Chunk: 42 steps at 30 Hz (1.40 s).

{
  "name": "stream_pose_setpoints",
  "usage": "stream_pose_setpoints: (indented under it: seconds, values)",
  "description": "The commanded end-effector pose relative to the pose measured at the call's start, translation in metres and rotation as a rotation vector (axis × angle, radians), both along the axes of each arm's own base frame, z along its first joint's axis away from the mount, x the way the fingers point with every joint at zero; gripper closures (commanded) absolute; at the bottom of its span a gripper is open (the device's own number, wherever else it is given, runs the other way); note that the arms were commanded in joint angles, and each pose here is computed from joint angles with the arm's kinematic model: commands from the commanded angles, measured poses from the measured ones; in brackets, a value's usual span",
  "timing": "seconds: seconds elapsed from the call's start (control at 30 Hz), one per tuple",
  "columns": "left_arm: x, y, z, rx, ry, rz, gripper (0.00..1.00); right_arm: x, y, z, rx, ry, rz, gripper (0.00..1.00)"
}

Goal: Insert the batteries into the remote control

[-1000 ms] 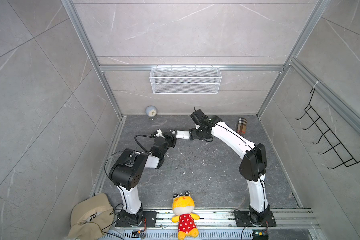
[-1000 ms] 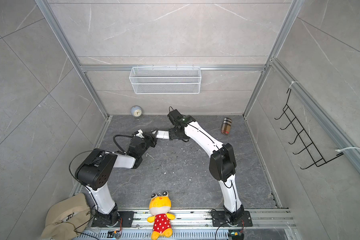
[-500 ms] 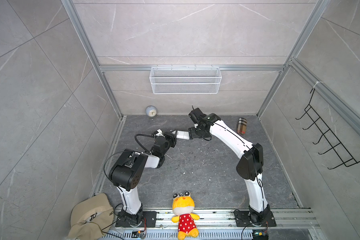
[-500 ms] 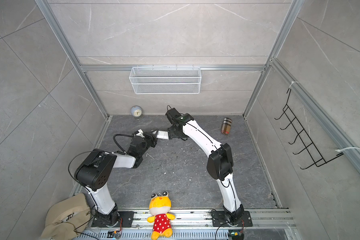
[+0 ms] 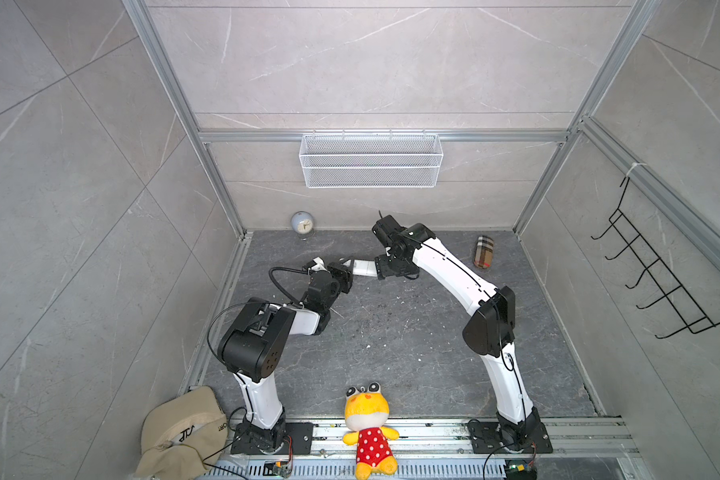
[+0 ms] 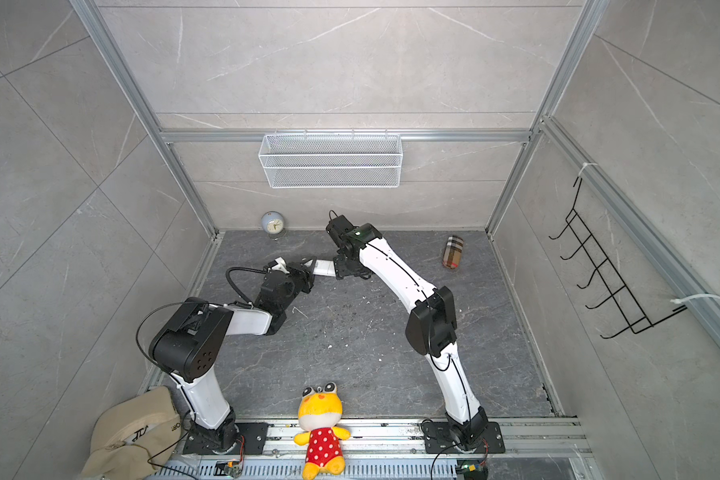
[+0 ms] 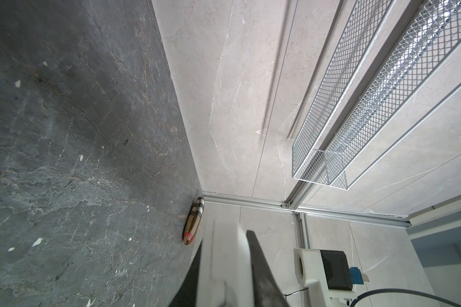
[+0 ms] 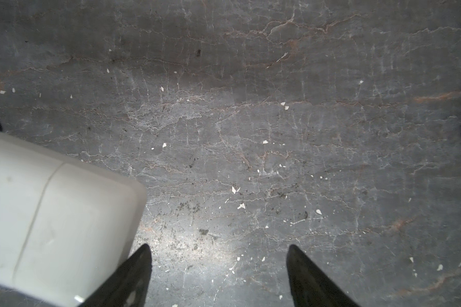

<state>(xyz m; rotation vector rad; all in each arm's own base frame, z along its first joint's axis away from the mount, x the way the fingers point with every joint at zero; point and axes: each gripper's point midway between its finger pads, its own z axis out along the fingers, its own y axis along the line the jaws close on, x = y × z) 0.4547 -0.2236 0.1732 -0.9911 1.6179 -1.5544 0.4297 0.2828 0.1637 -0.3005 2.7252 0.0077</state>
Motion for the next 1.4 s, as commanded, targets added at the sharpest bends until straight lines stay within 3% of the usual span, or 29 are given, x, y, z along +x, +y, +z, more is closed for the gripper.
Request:
stream_pose_setpoints:
  seconds: [0.0, 0.27, 0.5, 0.83, 1.1, 1.37]
  values:
    - [-0.01, -0.033, 0.049, -0.044, -0.138, -0.097, 0.89, -0.007, 0.025, -0.007, 0.023, 0.023, 0.064, 0.2]
    - [-0.01, -0.015, 0.048, -0.069, -0.138, -0.067, 0.88, -0.014, 0.005, 0.0, -0.003, 0.003, 0.059, 0.16]
    - [-0.008, 0.002, 0.047, -0.085, -0.123, -0.044, 0.88, -0.018, -0.015, 0.011, 0.141, -0.024, 0.044, 0.16]
    - [-0.009, 0.001, 0.049, -0.073, -0.121, -0.056, 0.88, -0.009, -0.018, -0.009, 0.077, 0.025, 0.021, 0.16]
    - [-0.01, -0.023, 0.053, -0.066, -0.128, -0.098, 0.89, -0.008, 0.013, -0.005, 0.039, 0.025, 0.077, 0.16]
    - [-0.009, -0.014, 0.051, -0.09, -0.128, -0.073, 0.88, -0.009, 0.0, -0.004, -0.014, 0.017, 0.064, 0.16]
